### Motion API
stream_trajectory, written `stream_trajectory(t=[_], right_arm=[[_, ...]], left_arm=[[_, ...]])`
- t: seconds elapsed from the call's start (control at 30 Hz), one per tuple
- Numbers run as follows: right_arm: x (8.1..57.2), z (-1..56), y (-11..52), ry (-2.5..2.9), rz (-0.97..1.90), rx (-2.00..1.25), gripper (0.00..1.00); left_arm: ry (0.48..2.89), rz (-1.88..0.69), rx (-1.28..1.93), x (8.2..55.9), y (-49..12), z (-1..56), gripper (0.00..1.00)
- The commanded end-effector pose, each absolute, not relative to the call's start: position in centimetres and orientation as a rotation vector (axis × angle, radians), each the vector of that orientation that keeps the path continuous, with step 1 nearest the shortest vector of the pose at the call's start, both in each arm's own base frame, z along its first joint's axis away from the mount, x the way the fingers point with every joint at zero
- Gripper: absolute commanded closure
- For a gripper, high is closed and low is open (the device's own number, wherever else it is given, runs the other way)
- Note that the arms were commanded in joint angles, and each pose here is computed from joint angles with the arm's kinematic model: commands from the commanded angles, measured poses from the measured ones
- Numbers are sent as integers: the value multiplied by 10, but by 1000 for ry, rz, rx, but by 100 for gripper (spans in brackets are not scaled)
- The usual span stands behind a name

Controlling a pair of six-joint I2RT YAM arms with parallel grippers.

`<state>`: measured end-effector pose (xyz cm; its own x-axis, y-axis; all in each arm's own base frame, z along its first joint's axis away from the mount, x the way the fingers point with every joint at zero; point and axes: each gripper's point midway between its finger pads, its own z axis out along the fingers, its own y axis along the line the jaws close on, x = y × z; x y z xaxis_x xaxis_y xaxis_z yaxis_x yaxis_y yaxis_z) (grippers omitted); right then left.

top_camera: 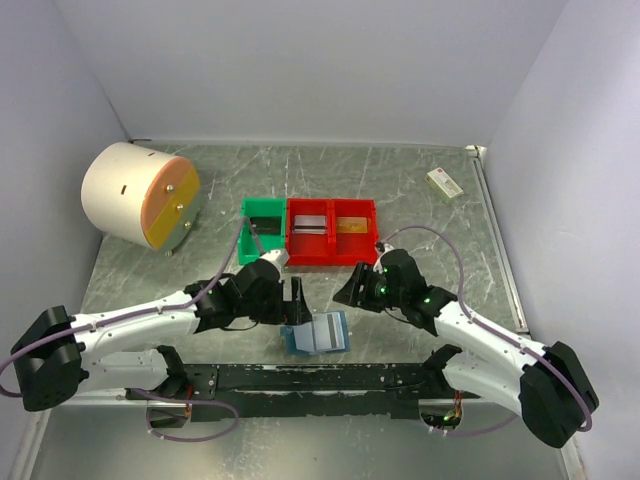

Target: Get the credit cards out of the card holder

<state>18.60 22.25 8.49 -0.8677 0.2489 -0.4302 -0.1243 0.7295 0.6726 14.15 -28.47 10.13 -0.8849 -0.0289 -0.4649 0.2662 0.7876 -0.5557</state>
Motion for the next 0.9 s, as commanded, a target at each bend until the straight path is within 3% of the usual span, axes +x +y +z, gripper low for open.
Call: stream_trajectory(t=[0.0, 0.17, 0.37, 0.87], right_arm=[[176, 73, 222, 2496, 1004, 135, 46], [169, 66, 228, 2545, 1038, 101, 46], [164, 63, 234, 2567, 1087, 67, 46], [153, 54, 240, 2623, 1145, -25, 52]], left_arm=[[2545, -804, 63, 141, -275, 83, 0], [2588, -725, 27, 143, -270, 60, 1], [2573, -733, -48, 148, -272, 48, 10], [2509, -943, -30, 137, -283, 50, 58]])
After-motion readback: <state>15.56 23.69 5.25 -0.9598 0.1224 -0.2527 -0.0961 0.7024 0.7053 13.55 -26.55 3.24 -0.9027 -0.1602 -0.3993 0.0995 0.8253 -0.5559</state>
